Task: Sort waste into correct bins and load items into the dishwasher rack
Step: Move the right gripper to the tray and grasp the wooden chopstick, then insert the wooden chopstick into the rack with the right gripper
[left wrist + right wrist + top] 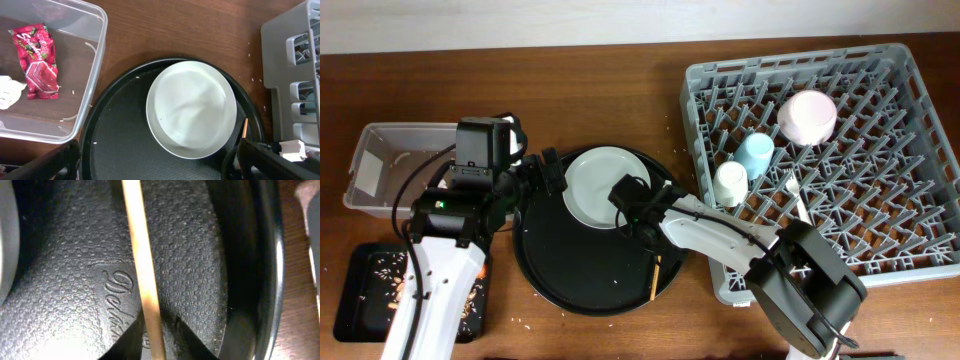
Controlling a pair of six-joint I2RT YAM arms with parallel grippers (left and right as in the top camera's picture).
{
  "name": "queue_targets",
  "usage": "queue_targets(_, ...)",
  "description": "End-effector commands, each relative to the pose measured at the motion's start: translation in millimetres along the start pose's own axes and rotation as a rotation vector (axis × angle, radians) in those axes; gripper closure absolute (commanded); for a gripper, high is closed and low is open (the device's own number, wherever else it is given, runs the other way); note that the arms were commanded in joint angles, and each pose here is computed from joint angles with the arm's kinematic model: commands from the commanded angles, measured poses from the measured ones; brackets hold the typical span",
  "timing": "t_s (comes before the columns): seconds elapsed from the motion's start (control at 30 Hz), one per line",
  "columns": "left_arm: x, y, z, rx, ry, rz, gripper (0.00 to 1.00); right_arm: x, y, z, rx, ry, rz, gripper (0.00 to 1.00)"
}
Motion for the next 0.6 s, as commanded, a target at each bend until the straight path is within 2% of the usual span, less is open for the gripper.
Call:
queue_targets(0.0,-6,1,-6,-0.01,-0.027,0.0,0.01,2,-6,12,0.039,-0.004,0.0,0.8)
queue_targets(0.03,-6,1,-6,-0.01,-0.027,0.001,0.01,6,-5,12,0.033,0.017,0.001,0.8)
queue_targets(0.07,-6,1,-6,-0.01,-0.027,0.0,0.01,9,-4,12,0.026,0.036,0.001,0.87)
queue_targets(0.17,-6,1,-6,-0.01,-0.027,0.0,0.01,9,-2,11,0.018,0.04,0.001,0.96)
queue_targets(0.23,-6,1,-6,-0.01,-0.027,0.0,0.01,5,2,3,-0.002,0.034,0.006,0.96)
queue_targets(0.43,-6,1,-6,-0.01,-0.027,0.0,0.01,-22,32,-87,-0.153,-0.042,-0.238,0.96)
queue_targets(0.5,-6,1,-6,-0.01,-0.027,0.0,0.01,-41,24,-119,-0.152,-0.078,-0.448,0.96)
queue_targets(0.57,-6,1,-6,-0.01,-0.027,0.0,0.01,-91,-11,-157,-0.025,-0.205,-0.439,0.96)
Point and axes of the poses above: each gripper's point midway between its finger pads, its own z axis out along the fingers, its own y axis along the line the jaws close on, x = y × z, the point moved 2 cm from there along -z, back along the fingers, and after that the axes turned 10 degrees about z, right-handed, at the moved point
